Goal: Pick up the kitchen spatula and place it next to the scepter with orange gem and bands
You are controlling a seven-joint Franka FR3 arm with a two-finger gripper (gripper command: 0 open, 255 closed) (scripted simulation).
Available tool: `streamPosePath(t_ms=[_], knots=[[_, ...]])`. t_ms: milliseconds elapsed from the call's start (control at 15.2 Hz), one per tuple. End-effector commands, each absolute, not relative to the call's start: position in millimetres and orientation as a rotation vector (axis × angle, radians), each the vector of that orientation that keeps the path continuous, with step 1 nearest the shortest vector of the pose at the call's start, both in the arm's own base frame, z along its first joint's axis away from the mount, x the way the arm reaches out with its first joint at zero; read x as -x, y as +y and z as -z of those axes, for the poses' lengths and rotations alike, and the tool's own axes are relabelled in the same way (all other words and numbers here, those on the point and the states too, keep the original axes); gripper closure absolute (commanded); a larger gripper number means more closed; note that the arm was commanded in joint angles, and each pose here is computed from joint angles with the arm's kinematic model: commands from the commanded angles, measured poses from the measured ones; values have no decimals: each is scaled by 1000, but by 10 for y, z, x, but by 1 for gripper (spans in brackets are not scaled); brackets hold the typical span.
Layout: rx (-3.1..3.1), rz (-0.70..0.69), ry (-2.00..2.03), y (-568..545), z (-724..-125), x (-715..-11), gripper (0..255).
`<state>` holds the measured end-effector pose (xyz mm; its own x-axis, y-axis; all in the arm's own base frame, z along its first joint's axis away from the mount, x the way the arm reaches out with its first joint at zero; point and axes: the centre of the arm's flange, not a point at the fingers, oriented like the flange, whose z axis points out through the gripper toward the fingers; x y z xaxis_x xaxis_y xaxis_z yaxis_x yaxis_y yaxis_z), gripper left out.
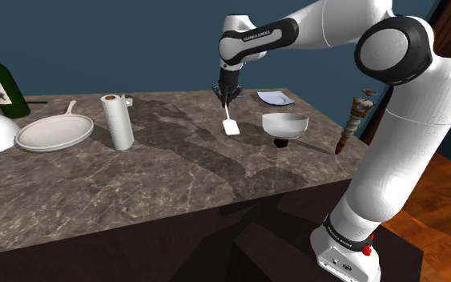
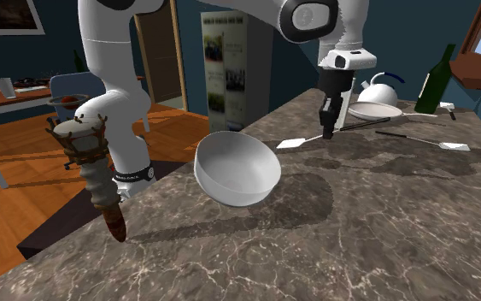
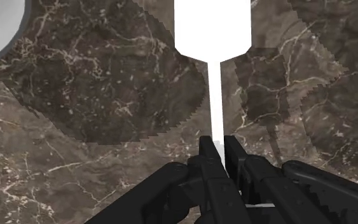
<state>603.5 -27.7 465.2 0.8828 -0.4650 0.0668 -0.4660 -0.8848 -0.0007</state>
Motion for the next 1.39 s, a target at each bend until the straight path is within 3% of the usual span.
streamPosePath(t_ms=[0,1320], knots=[[-3033,-101,-750,-282,-4758,-6025,255],[-3033,-101,-750,-282,-5814,-6025,255]])
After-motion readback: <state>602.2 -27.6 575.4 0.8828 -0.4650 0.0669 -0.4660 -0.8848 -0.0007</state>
